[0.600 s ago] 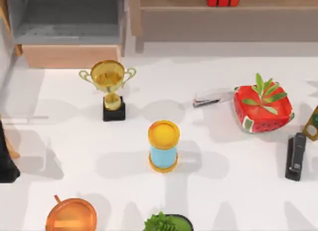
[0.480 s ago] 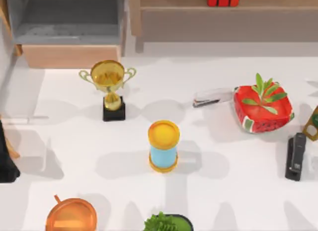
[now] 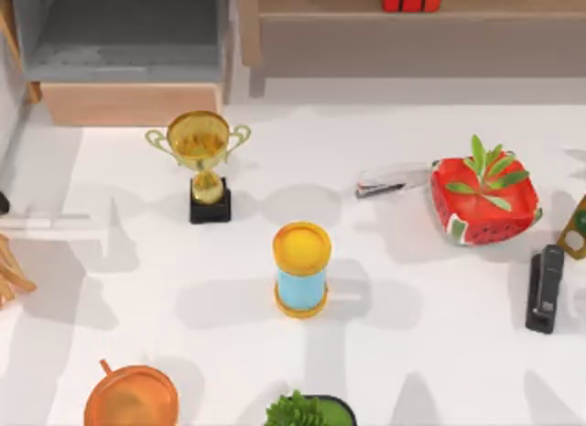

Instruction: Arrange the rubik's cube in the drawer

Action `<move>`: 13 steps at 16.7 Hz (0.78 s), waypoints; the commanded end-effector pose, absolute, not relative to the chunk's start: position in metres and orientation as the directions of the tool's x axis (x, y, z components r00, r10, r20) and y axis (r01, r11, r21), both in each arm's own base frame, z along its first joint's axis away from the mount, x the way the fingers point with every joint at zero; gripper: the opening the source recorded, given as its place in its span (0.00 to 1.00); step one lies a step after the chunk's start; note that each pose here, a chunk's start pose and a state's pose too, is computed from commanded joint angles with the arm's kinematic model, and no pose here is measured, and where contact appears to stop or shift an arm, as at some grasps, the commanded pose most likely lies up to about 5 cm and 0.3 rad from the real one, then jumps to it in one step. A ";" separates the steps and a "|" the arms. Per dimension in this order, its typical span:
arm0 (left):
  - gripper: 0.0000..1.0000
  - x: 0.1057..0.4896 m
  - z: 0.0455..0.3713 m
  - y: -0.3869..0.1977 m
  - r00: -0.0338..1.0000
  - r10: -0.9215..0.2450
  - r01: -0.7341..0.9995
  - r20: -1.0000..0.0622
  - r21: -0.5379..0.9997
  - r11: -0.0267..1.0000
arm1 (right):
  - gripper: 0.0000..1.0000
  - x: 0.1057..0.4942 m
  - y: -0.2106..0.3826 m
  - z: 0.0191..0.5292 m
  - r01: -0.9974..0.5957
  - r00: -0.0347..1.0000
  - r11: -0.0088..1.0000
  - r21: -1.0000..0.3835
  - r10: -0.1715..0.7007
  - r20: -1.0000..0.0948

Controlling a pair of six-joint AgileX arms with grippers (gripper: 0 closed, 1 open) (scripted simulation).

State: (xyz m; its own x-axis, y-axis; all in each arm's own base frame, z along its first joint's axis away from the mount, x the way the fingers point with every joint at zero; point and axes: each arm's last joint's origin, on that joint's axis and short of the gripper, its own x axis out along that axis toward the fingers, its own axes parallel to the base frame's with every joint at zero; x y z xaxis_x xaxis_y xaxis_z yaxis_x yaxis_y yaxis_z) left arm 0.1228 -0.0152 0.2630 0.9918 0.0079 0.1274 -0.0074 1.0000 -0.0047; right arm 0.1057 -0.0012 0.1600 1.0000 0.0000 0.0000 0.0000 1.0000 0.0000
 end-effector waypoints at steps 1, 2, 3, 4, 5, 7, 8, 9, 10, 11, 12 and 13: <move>1.00 0.133 0.283 -0.020 0.990 0.009 -0.007 0.143 -0.010 1.000 | 1.00 0.106 -0.001 0.160 0.000 1.000 1.000 0.000 0.000 0.000; 1.00 0.146 0.303 -0.027 0.988 0.009 -0.007 0.153 -0.016 1.000 | 1.00 0.106 -0.001 0.160 0.000 1.000 1.000 0.000 0.000 0.000; 1.00 0.162 0.321 -0.037 0.987 0.009 -0.005 0.159 -0.021 1.000 | 1.00 0.106 -0.001 0.160 0.000 1.000 1.000 0.000 0.000 0.000; 1.00 0.182 0.336 -0.049 0.987 0.008 -0.004 0.159 -0.026 1.000 | 1.00 0.106 -0.001 0.160 0.000 1.000 1.000 0.000 0.000 0.000; 1.00 0.204 0.348 -0.064 0.988 0.006 -0.002 0.154 -0.030 1.000 | 1.00 0.106 -0.001 0.160 0.000 1.000 1.000 0.000 0.000 0.000; 1.00 0.253 0.359 -0.105 0.991 0.003 0.002 0.133 -0.032 0.999 | 1.00 0.106 -0.001 0.160 0.000 1.000 1.000 0.000 0.000 0.000; 1.00 0.278 0.357 -0.130 0.993 0.000 0.003 0.119 -0.030 1.000 | 1.00 0.106 -0.001 0.160 0.000 1.000 1.000 0.000 0.000 0.000; 1.00 0.301 0.350 -0.157 0.995 -0.002 0.005 0.103 -0.027 1.000 | 1.00 0.106 -0.001 0.160 0.000 1.000 1.000 0.000 0.000 0.000; 1.00 0.322 0.339 -0.186 0.996 -0.005 0.007 0.086 -0.022 1.000 | 1.00 0.106 -0.001 0.160 0.000 1.000 1.000 0.000 0.000 0.000; 1.00 0.340 0.323 -0.215 0.998 -0.008 0.009 0.069 -0.016 1.000 | 1.00 0.106 -0.001 0.160 0.000 1.000 1.000 0.000 0.000 0.000; 1.00 0.354 0.305 -0.244 0.998 -0.011 0.011 0.054 -0.010 1.000 | 1.00 0.106 -0.001 0.160 0.000 1.000 1.000 0.000 0.000 0.000; 1.00 0.364 0.285 -0.272 0.999 -0.013 0.013 0.040 -0.004 1.000 | 1.00 0.106 -0.001 0.160 0.000 1.000 1.000 0.000 0.000 0.000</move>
